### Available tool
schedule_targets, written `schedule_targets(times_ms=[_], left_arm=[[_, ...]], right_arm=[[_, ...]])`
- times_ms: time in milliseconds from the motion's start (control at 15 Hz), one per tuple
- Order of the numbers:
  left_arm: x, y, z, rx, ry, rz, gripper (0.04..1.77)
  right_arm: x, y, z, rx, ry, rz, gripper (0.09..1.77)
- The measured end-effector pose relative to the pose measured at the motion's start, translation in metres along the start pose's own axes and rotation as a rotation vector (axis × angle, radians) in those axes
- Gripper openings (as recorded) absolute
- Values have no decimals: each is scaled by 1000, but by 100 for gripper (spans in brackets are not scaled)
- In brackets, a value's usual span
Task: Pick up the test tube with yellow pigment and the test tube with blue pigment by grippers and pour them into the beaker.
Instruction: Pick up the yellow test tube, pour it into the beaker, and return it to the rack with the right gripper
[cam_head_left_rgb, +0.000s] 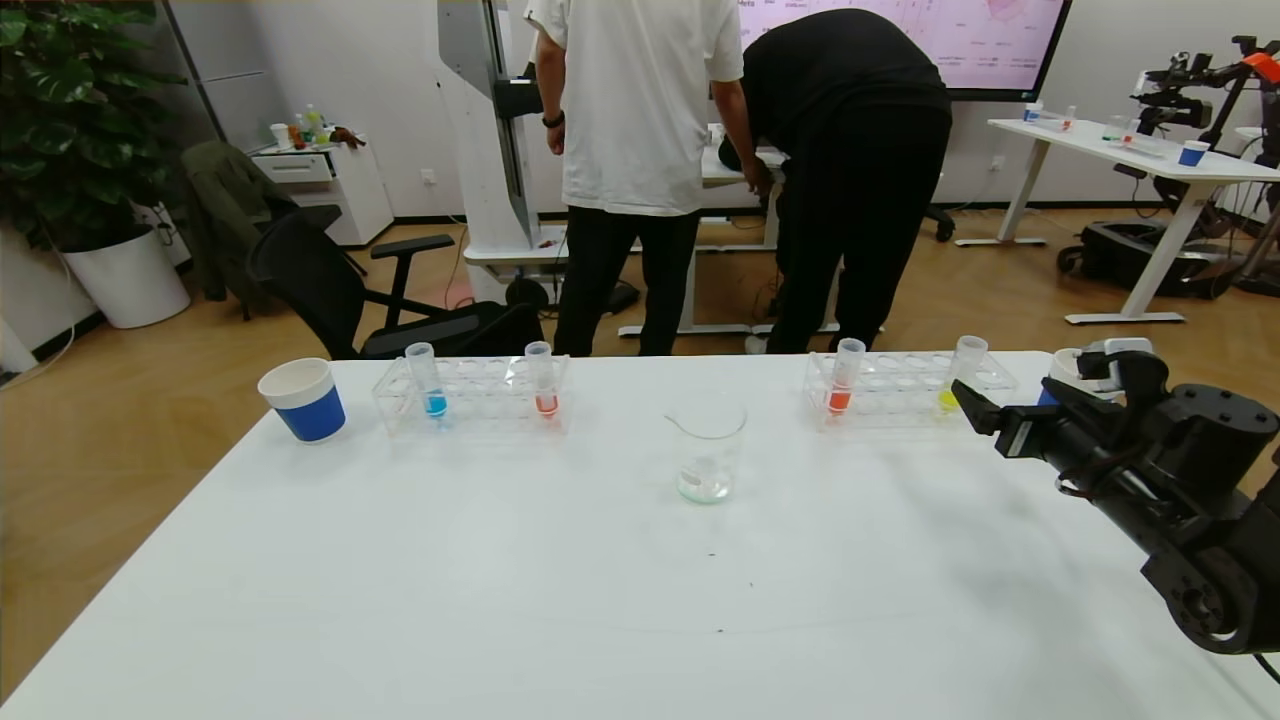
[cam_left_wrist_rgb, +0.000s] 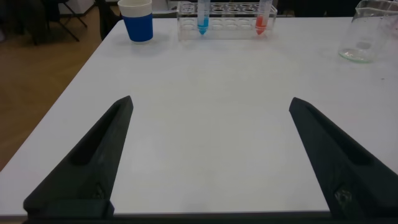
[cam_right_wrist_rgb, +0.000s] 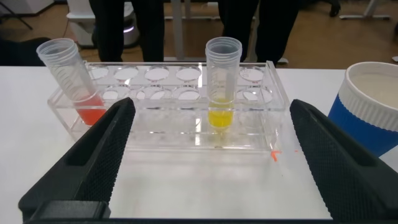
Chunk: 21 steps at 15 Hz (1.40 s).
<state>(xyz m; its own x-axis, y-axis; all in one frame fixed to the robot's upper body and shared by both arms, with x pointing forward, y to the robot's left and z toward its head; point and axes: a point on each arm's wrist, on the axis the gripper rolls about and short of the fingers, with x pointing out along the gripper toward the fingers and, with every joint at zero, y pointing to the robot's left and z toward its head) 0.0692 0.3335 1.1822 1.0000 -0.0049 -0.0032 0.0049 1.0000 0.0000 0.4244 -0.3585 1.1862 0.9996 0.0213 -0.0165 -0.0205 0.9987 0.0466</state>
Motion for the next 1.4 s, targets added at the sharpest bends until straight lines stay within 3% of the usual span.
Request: schedule_targets(times_ms=[533, 1067, 1133, 1200, 1333, 1400], left_arm=[[0, 0, 0, 0, 0, 0, 175], [0, 0, 0, 0, 0, 0, 175], [0, 0, 0, 0, 0, 0, 175], [0, 0, 0, 0, 0, 0, 175], [0, 0, 0, 0, 0, 0, 175], [0, 0, 0, 0, 0, 0, 175]], right_arm=[[55, -9, -4, -11, -88, -7, 174], [80, -11, -14, -10, -80, -2, 172], [81, -11, -15, -10, -80, -2, 155], [81, -11, -15, -10, -79, -3, 128], [82, -11, -15, -11, -83, -3, 42], [82, -12, -15, -11, -84, -3, 31]])
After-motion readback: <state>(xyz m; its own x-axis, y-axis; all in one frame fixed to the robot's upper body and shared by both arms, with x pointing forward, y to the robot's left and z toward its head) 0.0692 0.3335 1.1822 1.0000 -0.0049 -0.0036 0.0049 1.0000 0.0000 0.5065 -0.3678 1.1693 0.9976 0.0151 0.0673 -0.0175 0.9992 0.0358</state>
